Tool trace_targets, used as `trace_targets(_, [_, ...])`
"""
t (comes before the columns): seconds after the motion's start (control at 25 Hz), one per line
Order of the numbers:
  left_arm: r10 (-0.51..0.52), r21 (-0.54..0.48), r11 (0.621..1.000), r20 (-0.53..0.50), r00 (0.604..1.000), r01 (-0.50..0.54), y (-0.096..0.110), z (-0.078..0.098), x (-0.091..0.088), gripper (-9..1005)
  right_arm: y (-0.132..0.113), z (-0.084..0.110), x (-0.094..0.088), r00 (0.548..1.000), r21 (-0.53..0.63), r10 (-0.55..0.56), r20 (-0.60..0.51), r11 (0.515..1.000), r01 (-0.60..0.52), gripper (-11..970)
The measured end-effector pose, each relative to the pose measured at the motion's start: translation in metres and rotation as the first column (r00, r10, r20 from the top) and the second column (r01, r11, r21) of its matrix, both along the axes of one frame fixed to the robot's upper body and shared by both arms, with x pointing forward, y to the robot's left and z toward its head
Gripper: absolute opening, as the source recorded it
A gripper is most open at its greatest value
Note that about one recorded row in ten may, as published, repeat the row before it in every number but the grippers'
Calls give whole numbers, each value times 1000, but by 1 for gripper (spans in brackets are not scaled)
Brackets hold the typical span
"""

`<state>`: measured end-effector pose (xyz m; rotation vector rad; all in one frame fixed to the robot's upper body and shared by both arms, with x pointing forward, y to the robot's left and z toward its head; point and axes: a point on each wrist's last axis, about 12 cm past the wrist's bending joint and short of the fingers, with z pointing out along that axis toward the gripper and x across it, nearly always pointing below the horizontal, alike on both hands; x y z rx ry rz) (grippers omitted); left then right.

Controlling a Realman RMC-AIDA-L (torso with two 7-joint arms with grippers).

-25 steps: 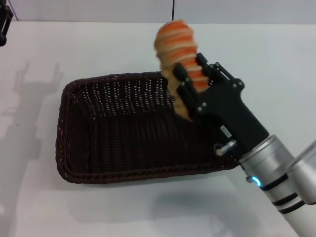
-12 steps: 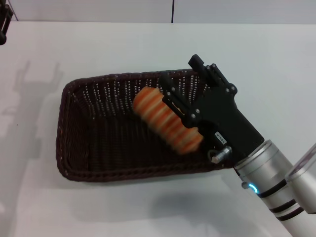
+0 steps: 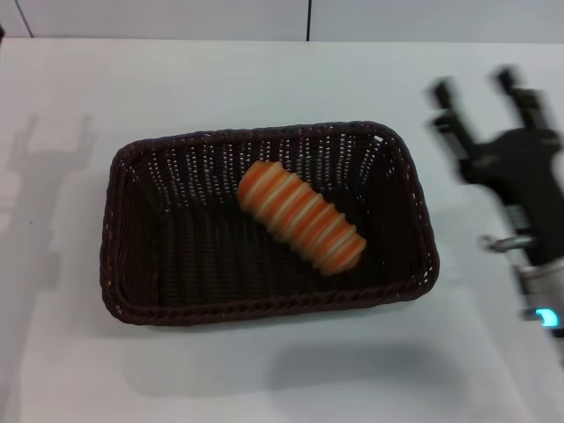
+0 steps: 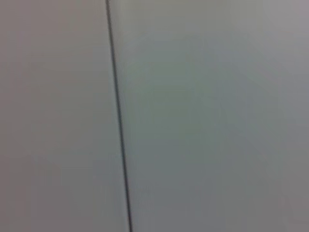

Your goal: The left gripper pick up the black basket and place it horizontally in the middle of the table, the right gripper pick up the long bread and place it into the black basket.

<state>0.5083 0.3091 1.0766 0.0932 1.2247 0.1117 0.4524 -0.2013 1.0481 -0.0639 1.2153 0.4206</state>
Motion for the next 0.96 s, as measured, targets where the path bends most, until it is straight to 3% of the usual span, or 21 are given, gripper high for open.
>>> trace_targets(0.04, [7, -1, 1000, 0, 1000, -7, 2, 0, -1, 796, 0, 0, 0, 1000, 0, 0, 0, 1000, 0, 803])
trace_targets(0.08, [15, -3, 1000, -1, 1000, -15, 4, -1, -2, 796, -11, -2, -3, 998, 5, -60, 2, 998, 60, 807])
trace_targets(0.12, [25, -4, 1000, -6, 1000, -25, 6, -2, -5, 796, -34, -5, -13, 981, 31, -192, 2, 981, 191, 812])
trace_targets(0.16, [25, -4, 1000, -6, 1000, -25, 6, -2, -5, 796, -34, -5, -13, 981, 31, -192, 2, 981, 191, 816])
trace_targets(0.2, [34, -4, 999, -14, 999, -34, 9, -4, -7, 796, -51, -7, -23, 958, 52, -288, 1, 956, 287, 820])
trace_targets(0.32, [50, -1, 999, -29, 998, -50, 12, -8, -9, 796, -67, -8, -37, 927, 59, -374, 18, 926, 372, 833])
trace_targets(0.52, [70, -13, 997, -49, 996, -71, 19, -13, -10, 797, -74, -9, -47, 909, 63, -416, 30, 908, 414, 830])
trace_targets(0.96, [133, -22, 991, -58, 989, -134, 34, -18, -14, 797, -73, -11, -53, 913, 50, -406, 32, 913, 404, 829])
